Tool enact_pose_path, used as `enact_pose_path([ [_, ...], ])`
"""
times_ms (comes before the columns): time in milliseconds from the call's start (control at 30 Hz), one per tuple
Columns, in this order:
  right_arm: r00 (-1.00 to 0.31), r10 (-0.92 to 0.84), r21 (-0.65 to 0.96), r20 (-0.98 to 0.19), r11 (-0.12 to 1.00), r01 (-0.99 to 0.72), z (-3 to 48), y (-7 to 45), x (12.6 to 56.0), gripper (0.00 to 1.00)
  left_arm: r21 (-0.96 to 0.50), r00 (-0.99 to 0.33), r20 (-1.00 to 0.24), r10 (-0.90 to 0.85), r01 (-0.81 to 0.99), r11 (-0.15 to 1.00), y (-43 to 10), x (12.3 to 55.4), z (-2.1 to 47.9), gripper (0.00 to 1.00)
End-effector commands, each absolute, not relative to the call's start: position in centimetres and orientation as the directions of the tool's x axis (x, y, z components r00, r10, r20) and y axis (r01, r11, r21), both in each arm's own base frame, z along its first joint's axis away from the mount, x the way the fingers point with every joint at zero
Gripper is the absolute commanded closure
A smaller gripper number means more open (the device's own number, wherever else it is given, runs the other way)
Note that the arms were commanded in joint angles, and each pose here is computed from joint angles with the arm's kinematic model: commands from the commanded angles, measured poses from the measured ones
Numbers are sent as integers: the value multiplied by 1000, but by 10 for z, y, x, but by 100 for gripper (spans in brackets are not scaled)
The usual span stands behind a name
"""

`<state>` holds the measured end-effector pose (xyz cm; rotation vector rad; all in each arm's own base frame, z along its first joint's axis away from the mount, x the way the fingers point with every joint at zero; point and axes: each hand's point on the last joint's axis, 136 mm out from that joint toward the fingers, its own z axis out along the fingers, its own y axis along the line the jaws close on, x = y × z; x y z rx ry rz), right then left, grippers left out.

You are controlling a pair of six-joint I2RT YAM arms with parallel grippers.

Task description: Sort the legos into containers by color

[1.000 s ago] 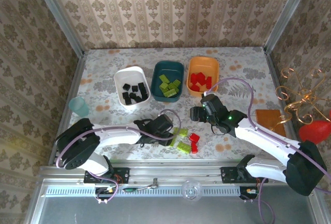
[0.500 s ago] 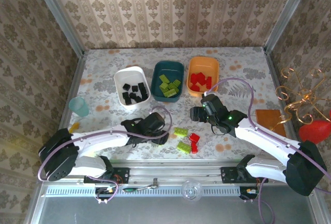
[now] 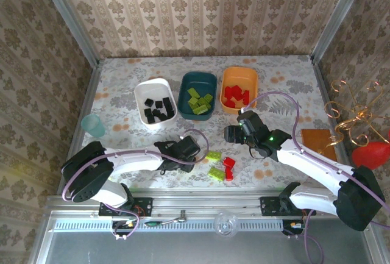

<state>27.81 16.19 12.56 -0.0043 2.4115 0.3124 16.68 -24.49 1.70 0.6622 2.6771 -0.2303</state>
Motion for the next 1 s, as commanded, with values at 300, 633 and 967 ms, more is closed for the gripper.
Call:
enact_pose_path([
  [300, -758, 92, 216, -646, 974, -66, 125, 158, 281, 22, -148, -775, -520, 359, 496, 856, -267, 187, 65, 63],
  [633, -769, 98, 215, -632, 975, -52, 118, 157, 279, 22, -250, -692, -699, 180, 472, 846, -289, 311, 167, 61],
  [967, -818, 61, 207, -572, 976, -72, 94, 157, 264, 22, -283, -757, -639, 137, 397, 873, -310, 421, 141, 60],
])
